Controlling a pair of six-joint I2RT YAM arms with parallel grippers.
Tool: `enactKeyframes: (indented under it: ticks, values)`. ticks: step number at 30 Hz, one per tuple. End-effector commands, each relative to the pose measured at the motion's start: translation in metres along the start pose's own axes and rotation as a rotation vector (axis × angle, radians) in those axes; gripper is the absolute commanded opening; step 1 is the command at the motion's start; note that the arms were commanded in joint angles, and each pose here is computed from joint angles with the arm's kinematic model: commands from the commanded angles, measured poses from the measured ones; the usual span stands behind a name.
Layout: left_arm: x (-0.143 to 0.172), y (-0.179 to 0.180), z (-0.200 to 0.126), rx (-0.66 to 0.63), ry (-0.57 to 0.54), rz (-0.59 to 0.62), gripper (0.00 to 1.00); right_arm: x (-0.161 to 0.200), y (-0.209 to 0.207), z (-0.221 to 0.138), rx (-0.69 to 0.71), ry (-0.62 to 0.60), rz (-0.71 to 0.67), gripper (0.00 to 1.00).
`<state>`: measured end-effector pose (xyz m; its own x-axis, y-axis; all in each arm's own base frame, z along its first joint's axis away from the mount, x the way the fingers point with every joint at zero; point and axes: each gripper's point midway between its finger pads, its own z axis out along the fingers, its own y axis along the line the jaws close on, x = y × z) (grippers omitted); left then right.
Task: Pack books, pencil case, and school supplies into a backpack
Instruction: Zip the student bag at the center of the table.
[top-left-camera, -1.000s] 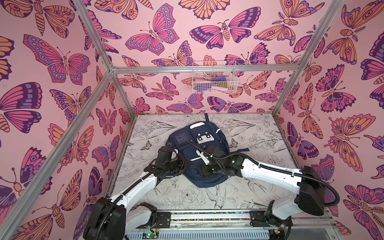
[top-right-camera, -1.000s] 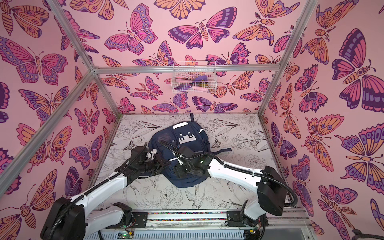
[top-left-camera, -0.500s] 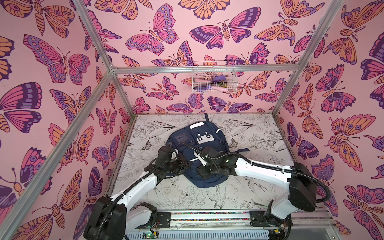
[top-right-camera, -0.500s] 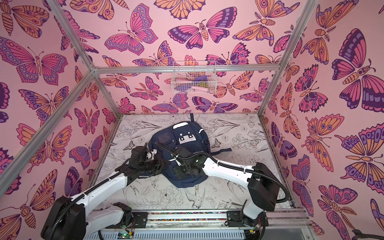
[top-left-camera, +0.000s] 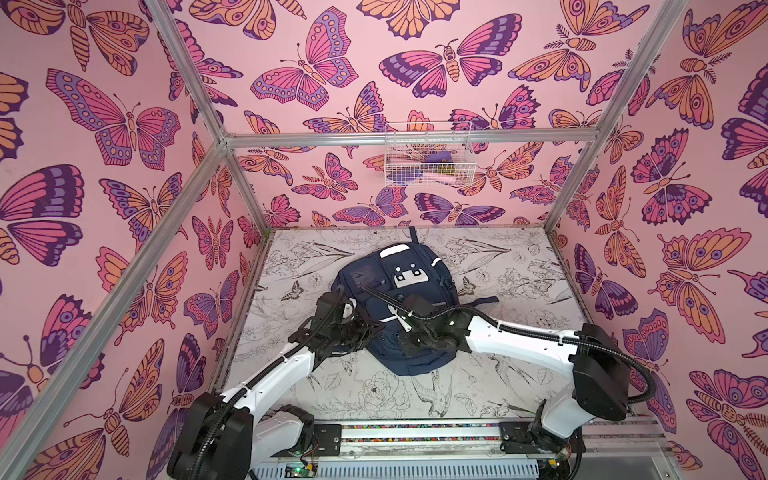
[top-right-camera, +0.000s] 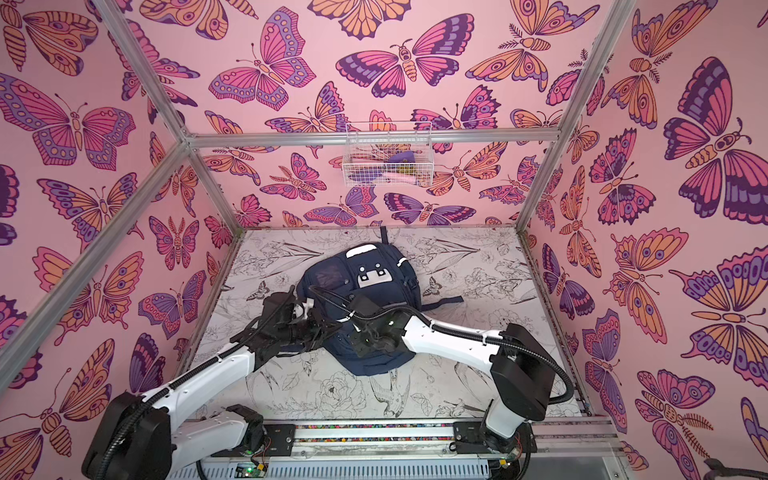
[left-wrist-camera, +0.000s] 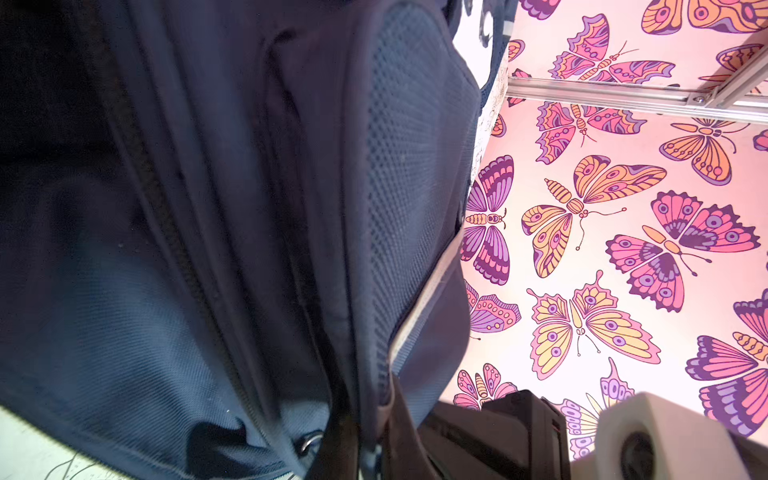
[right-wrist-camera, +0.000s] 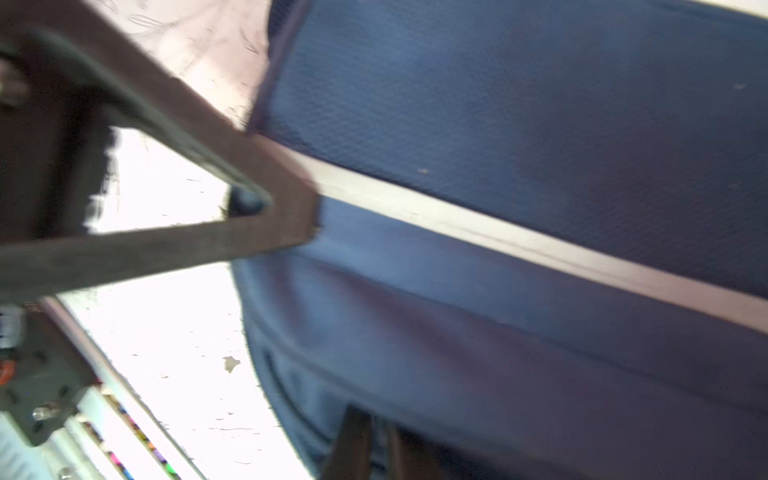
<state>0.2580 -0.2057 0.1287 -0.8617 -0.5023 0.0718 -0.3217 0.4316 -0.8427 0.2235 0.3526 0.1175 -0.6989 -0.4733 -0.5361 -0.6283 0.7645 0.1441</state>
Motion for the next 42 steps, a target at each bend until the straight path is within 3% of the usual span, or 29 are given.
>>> enactKeyframes:
  ticks: [1,15,24,29,32,34,37,42]
  values:
    - [-0.004,-0.021,-0.006,0.067,-0.005,0.055,0.0,-0.002,-0.018,-0.002,0.088,-0.01,0.012,0.0]
    - [-0.023,-0.011,-0.023,0.046,-0.086,0.025,0.0,0.035,-0.084,-0.038,0.342,-0.007,0.081,0.0]
    - [-0.036,0.0,-0.036,0.012,-0.131,0.01,0.0,0.052,-0.162,-0.07,0.597,-0.005,0.233,0.0]
    - [-0.052,0.008,-0.047,-0.021,-0.172,-0.002,0.0,0.06,-0.185,-0.092,0.699,-0.027,0.249,0.0]
    - [-0.065,0.014,-0.052,-0.047,-0.194,-0.012,0.0,0.068,-0.18,-0.088,0.644,0.003,0.267,0.0]
    - [-0.077,0.016,-0.057,-0.081,-0.214,-0.004,0.0,0.069,-0.153,-0.071,0.476,0.04,0.254,0.0]
    - [-0.101,0.019,-0.066,-0.14,-0.265,-0.006,0.0,0.069,-0.119,-0.057,0.331,0.075,0.248,0.0]
    - [-0.125,0.018,-0.062,-0.183,-0.281,-0.025,0.0,0.051,-0.066,-0.044,0.173,0.098,0.222,0.0]
